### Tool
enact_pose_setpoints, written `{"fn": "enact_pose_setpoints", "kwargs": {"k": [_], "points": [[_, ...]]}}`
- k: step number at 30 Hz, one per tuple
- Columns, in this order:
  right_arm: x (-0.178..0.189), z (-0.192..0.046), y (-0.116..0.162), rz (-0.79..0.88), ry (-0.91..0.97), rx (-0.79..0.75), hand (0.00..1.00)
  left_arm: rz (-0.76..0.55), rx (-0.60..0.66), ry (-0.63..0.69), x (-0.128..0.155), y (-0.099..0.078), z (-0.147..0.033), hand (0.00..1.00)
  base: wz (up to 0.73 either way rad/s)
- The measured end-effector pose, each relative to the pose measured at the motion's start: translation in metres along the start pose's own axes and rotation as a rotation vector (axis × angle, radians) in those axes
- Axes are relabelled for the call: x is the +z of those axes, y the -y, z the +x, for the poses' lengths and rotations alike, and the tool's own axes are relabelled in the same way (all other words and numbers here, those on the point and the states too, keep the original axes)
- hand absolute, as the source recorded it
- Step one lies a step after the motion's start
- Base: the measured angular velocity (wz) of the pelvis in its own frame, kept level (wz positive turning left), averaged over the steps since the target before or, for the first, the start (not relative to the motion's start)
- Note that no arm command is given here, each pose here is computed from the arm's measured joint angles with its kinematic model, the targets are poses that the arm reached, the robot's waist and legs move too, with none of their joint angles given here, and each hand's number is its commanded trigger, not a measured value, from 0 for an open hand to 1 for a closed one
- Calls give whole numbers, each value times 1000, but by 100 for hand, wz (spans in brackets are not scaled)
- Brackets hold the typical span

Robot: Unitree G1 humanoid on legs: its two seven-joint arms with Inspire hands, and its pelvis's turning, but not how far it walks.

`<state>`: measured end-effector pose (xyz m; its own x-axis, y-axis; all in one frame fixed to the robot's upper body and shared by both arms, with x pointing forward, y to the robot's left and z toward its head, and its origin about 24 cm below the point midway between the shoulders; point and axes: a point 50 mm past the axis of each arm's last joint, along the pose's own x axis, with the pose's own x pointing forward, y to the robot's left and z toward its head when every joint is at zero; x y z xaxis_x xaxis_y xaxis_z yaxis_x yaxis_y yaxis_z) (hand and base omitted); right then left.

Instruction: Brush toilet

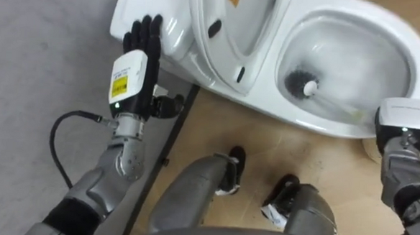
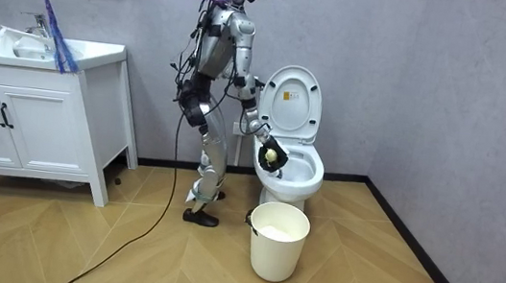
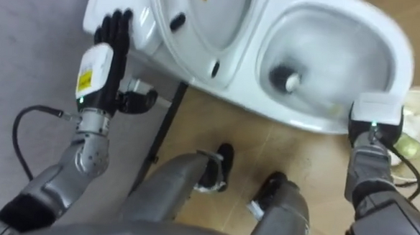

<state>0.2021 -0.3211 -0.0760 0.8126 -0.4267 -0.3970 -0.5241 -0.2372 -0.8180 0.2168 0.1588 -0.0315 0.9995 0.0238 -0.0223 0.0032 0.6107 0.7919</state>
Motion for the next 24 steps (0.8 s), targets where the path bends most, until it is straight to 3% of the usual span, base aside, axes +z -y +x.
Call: {"fn": "enact_pose_setpoints", "kwargs": {"k": [8,16,21,24], "points": [[-2,-34,-54,55,-6,205,100,-69,-94,-235,-48,-4,-31,0,4],[30,-87,-105,208,26,406,100,-249,-195,-772,-118,11,-127,0,12],[41,-99,-115,271,27,477,100,-417,-149,-985,-133,18,-163,0,7],[44,-105,-120,306,28,502,100,-481,-118,-1053,-136,20,-174,0,-2]]}}
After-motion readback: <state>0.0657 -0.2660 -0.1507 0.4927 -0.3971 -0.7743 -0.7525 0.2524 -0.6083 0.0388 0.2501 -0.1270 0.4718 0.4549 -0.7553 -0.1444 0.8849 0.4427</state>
